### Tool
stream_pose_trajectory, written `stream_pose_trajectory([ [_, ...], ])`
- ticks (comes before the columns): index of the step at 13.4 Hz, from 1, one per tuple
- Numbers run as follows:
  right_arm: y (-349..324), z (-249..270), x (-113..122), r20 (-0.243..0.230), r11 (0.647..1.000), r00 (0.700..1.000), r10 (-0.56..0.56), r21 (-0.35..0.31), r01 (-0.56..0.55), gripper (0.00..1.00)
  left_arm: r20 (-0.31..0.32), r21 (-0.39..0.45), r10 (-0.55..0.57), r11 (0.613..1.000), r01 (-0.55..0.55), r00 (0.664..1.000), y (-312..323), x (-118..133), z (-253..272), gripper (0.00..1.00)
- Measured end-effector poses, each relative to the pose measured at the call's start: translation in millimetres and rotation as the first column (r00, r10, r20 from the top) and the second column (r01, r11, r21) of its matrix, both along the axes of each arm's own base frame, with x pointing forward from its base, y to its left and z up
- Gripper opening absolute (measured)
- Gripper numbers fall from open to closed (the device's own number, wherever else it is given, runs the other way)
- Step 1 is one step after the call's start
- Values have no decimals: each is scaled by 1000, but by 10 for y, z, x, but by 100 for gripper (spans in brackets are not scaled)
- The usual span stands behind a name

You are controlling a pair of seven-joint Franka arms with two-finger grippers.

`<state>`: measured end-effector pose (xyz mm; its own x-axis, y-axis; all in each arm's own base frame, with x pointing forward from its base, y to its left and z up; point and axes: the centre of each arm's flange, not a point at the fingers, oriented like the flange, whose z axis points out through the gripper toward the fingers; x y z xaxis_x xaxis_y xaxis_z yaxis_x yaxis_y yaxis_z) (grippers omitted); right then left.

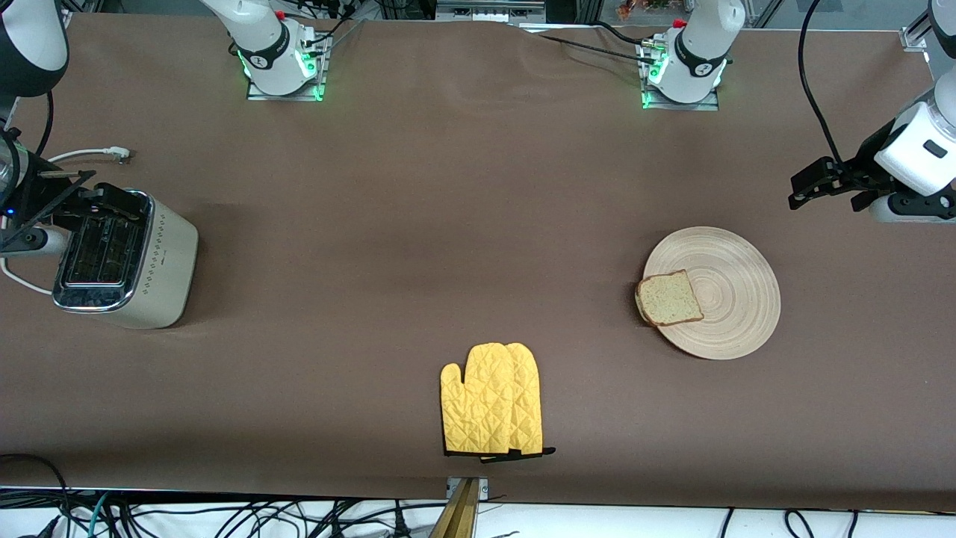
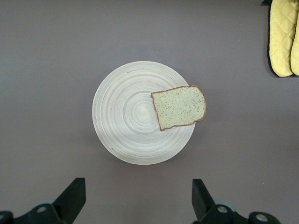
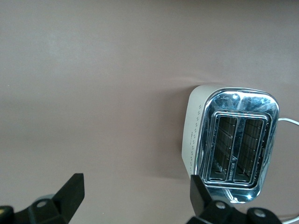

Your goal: Move plate and put bread in toaster

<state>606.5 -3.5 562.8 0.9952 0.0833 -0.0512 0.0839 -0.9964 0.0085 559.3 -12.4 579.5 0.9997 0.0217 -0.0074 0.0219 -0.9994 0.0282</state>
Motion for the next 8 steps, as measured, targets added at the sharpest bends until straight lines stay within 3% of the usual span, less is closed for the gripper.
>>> stream_pose_trajectory([
  [3, -3, 0, 0, 0, 1000, 1000, 0, 0, 0, 100, -23, -12, 32, 999, -32, 999, 233, 42, -111, 100],
  [5, -4, 0, 0, 0, 1000, 1000, -1, 0, 1, 100, -49, -64, 33, 997, -36, 998, 605, 99, -295, 100],
  [8, -12, 0, 1, 0, 1000, 1000, -2, 0, 2, 100, -75, -242, -18, 970, 0, 997, 1377, 178, -829, 100],
])
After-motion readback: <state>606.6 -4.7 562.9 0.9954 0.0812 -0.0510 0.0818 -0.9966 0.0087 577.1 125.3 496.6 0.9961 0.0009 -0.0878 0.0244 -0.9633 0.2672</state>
